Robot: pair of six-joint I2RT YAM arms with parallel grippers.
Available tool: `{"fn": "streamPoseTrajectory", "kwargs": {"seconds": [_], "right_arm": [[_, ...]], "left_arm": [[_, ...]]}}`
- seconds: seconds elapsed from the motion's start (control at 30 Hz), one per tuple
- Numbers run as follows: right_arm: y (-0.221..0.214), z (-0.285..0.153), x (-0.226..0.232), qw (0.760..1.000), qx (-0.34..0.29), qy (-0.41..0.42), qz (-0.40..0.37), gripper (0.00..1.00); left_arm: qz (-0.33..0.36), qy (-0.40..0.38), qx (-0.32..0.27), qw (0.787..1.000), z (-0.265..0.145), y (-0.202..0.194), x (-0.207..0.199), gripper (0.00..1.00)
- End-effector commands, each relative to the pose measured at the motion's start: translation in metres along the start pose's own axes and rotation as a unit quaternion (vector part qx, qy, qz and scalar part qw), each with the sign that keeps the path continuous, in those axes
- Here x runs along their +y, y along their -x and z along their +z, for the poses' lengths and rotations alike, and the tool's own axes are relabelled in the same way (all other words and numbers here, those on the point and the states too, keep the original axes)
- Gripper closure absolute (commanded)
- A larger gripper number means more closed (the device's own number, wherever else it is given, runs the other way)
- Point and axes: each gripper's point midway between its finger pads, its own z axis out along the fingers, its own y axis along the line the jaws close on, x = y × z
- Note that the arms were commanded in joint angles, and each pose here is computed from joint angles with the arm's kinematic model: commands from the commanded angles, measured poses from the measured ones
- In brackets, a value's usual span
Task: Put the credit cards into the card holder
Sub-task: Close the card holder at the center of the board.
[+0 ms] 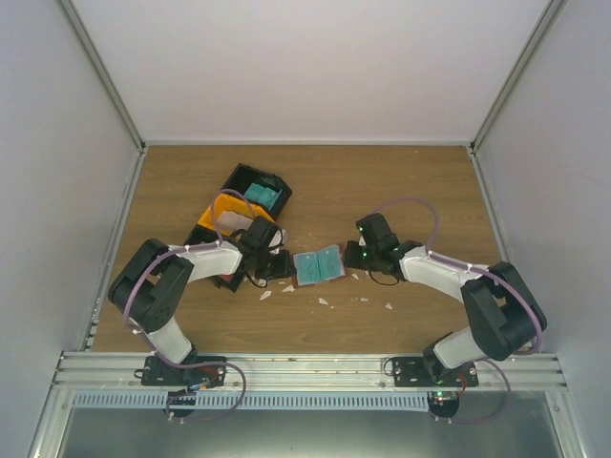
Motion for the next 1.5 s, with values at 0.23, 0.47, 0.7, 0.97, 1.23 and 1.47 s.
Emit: {"fn": "streamPoseTrajectory", "kwargs": {"seconds": [0.23, 0.47, 0.7, 0.97, 1.23, 1.47], "right_arm": [[0.013, -0.029, 0.049, 0.997, 0.004, 0.071, -0.029, 0.99], [0.005, -0.029, 0.084, 0.989, 0.028, 0.143, -0.041, 0.99], [-0.008, -0.009, 0.108, 0.978, 0.052, 0.196, -0.046, 0.98], [-0.022, 0.022, 0.111, 0.970, 0.072, 0.230, -0.025, 0.91], [-0.041, 0.049, 0.102, 0.966, 0.106, 0.235, -0.012, 0.71], [-0.048, 0.063, 0.092, 0.970, 0.121, 0.210, 0.004, 0.61]], "left_arm": [[0.013, -0.006, 0.019, 1.000, 0.015, 0.002, -0.002, 0.78], [0.016, -0.011, 0.021, 1.000, 0.021, 0.006, -0.005, 0.77], [0.016, -0.016, 0.022, 1.000, 0.024, 0.008, -0.006, 0.77], [0.005, 0.012, -0.002, 1.000, 0.015, 0.011, 0.003, 0.77], [-0.025, 0.073, -0.044, 0.996, -0.021, 0.001, 0.026, 0.79], [0.017, 0.033, -0.069, 0.997, -0.043, 0.011, -0.001, 0.78]]}}
